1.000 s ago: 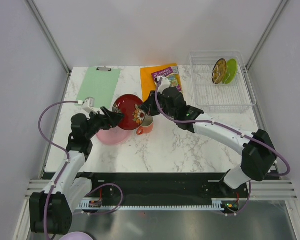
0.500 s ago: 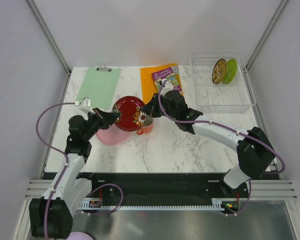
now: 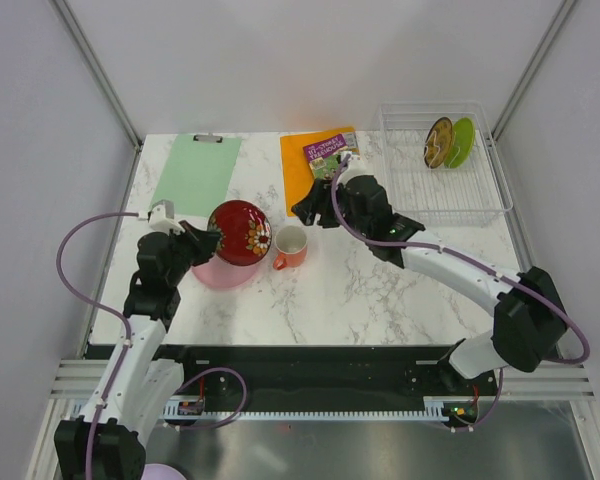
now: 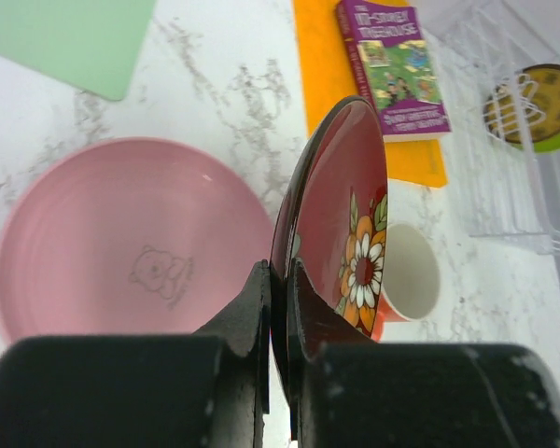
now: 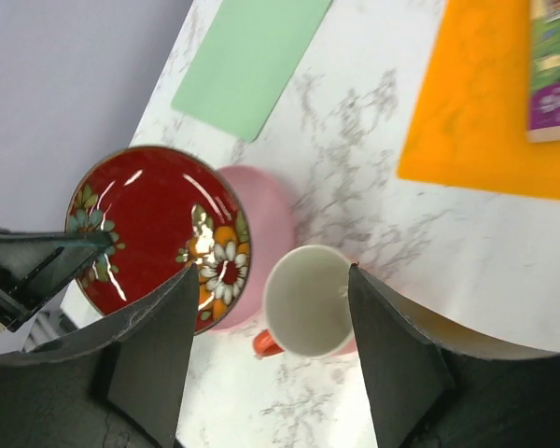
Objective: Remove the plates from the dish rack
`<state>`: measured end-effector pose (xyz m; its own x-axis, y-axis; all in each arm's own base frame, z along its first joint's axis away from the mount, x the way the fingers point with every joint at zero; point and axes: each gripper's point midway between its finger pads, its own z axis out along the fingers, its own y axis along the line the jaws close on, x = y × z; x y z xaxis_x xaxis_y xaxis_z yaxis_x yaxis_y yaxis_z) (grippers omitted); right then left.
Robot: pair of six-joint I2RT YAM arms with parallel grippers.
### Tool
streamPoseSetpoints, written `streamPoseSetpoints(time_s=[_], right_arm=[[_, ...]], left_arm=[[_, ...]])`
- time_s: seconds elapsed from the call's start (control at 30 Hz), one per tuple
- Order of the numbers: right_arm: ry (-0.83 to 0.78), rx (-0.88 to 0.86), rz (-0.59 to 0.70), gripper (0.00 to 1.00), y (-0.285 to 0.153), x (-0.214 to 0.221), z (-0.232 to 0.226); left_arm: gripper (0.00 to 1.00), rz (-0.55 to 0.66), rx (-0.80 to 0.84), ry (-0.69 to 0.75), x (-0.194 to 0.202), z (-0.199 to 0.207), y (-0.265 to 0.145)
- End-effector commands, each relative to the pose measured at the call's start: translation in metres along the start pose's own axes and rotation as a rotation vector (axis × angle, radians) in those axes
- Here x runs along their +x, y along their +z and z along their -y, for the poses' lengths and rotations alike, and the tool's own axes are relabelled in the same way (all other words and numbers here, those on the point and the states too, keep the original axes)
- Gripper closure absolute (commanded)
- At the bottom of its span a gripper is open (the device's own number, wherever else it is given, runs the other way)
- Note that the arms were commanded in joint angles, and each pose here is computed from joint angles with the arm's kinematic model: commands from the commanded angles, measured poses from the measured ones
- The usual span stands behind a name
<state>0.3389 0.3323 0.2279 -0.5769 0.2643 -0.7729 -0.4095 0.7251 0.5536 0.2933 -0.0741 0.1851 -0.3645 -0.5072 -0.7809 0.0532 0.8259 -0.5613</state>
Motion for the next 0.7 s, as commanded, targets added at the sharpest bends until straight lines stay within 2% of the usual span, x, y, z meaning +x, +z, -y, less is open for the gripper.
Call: streamPoseSetpoints(time_s=[0.0, 0.13, 0.33, 0.67], right_arm=[[-0.062, 0.103, 0.102, 0.27, -0.033, -0.034, 0.03], [-0.068, 0.167, 0.141, 0.27, -0.055, -0.047, 0.057], [-0.083, 0.251, 0.115, 0.27, -0.076, -0.04, 0.09], [-0.104, 0.318, 0.113, 0.27, -0.09, -0.041, 0.111]], left_arm=[[0.98, 0.124, -0.094, 0.029, -0.037, -0.008, -0.005], [0.98, 0.107, -0.17, 0.018, -0.03, -0.027, 0.0], [0.98, 0.104, -0.253, 0.002, -0.017, -0.054, 0.008], [0.98, 0.035, -0.304, 0.001, 0.008, -0.079, 0.024]])
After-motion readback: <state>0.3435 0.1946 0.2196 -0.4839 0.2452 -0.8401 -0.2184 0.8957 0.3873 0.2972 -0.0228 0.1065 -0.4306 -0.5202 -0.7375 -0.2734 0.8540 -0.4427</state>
